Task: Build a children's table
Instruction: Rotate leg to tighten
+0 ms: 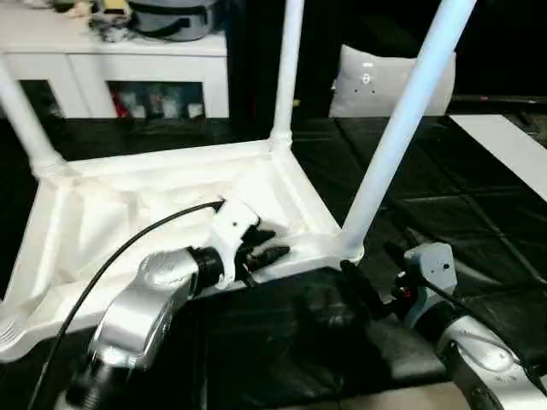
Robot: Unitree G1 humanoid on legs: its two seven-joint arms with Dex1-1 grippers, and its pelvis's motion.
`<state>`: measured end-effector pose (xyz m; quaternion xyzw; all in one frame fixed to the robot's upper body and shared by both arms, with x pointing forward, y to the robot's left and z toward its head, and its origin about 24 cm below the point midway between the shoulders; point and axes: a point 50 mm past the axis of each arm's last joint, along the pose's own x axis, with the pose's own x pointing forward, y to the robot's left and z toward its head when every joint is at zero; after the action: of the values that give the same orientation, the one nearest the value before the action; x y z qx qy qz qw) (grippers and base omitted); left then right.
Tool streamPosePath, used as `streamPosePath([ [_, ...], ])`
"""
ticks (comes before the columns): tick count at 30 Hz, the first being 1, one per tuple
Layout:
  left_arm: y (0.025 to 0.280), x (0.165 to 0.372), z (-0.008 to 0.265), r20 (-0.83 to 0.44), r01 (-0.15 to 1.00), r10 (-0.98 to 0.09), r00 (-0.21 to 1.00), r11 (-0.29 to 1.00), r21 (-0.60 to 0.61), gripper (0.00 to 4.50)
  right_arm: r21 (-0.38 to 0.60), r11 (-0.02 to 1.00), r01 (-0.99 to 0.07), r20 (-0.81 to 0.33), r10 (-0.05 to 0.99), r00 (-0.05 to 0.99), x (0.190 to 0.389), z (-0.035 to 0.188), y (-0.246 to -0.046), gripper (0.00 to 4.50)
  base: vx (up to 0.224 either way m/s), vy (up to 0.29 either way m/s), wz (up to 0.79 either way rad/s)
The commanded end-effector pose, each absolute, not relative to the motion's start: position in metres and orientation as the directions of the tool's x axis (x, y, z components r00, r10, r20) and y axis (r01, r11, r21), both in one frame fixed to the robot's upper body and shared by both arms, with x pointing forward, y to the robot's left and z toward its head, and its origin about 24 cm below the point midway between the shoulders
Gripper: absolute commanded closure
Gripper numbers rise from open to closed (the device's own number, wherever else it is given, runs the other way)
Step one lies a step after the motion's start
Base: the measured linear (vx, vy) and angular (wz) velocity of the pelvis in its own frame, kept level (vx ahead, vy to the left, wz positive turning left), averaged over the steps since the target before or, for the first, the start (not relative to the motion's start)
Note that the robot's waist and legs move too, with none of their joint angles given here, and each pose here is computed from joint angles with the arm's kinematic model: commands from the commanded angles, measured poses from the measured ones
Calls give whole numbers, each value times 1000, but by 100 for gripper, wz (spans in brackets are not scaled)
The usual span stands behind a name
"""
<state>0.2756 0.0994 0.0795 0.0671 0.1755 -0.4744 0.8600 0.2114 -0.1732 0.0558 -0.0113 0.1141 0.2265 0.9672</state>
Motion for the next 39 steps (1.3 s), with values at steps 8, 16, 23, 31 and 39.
streamPosePath([
  [8, 71, 301, 80, -470, 889, -798, 377, 454, -57, 184, 12, 871, -491, -320, 469, 823, 207, 52, -192, 0, -13, 8, -1],
  [16, 58, 311, 65, -572, 900, -749, 334, 434, -43, 184, -16, 880, -476, -346, 441, 828, 202, 50, -203, 0, 0, 0, 0],
  [23, 61, 320, 61, -592, 882, -719, 365, 471, -29, 233, -17, 876, -482, -344, 447, 826, 202, 48, -204, 0, 0, 0, 0],
  [31, 59, 320, 58, -586, 883, -727, 358, 467, -40, 313, 0, 862, -506, -334, 477, 813, 204, 42, -203, 0, 0, 0, 0],
  [39, 60, 325, 52, -617, 893, -701, 359, 451, 8, 370, 14, 848, -530, -330, 504, 798, 203, 34, -206, 0, 0, 0, 0],
])
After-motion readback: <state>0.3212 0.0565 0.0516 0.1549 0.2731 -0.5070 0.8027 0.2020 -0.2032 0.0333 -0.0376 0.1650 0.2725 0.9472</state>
